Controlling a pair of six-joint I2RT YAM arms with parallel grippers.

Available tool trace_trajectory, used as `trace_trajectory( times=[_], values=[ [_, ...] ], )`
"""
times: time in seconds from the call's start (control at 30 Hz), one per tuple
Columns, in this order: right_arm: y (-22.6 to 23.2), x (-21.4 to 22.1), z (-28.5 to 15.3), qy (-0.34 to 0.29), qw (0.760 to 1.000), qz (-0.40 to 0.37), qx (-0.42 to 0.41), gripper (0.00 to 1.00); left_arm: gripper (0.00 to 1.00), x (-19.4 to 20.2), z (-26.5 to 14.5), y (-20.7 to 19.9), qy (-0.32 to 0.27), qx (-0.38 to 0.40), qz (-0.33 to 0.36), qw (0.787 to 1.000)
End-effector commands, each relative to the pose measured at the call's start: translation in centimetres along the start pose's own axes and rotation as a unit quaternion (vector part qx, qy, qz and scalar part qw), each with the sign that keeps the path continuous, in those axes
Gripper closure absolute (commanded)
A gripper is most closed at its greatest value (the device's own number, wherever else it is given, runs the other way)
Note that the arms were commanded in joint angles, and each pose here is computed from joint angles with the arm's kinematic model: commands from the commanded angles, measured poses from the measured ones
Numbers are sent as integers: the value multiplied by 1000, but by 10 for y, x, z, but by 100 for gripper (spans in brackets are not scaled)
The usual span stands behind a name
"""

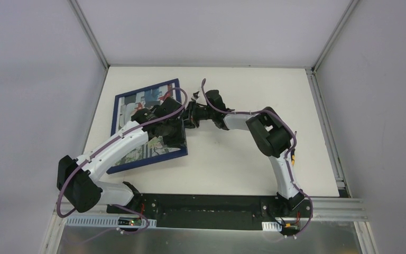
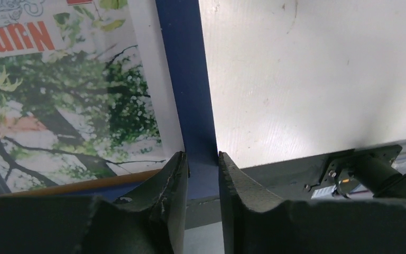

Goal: Take the photo out of the frame

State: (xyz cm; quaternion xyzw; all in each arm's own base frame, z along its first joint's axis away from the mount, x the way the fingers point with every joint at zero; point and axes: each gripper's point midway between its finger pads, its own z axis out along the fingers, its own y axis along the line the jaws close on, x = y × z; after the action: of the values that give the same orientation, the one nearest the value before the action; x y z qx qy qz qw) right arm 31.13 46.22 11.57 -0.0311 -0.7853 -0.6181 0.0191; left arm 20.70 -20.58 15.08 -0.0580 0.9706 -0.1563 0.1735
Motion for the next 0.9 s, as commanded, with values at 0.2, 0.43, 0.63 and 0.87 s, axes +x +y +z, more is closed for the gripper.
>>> trace_trajectory(
  times=[0.2,0.43,0.63,0.87],
  values=[
    [25,26,-36,26,990,-81,112,100,28,7,-71,-59,19,170,55,984],
    [33,32,-120,66,945,-162,275,100,22,-15,-150,-81,-57,251,60,964],
    [40,45,-200,106,874,-272,388,100,19,-33,-198,-68,-145,252,73,954],
    [80,24,-264,37,776,-413,476,100,16,-57,-232,-33,-261,193,75,943]
  ],
)
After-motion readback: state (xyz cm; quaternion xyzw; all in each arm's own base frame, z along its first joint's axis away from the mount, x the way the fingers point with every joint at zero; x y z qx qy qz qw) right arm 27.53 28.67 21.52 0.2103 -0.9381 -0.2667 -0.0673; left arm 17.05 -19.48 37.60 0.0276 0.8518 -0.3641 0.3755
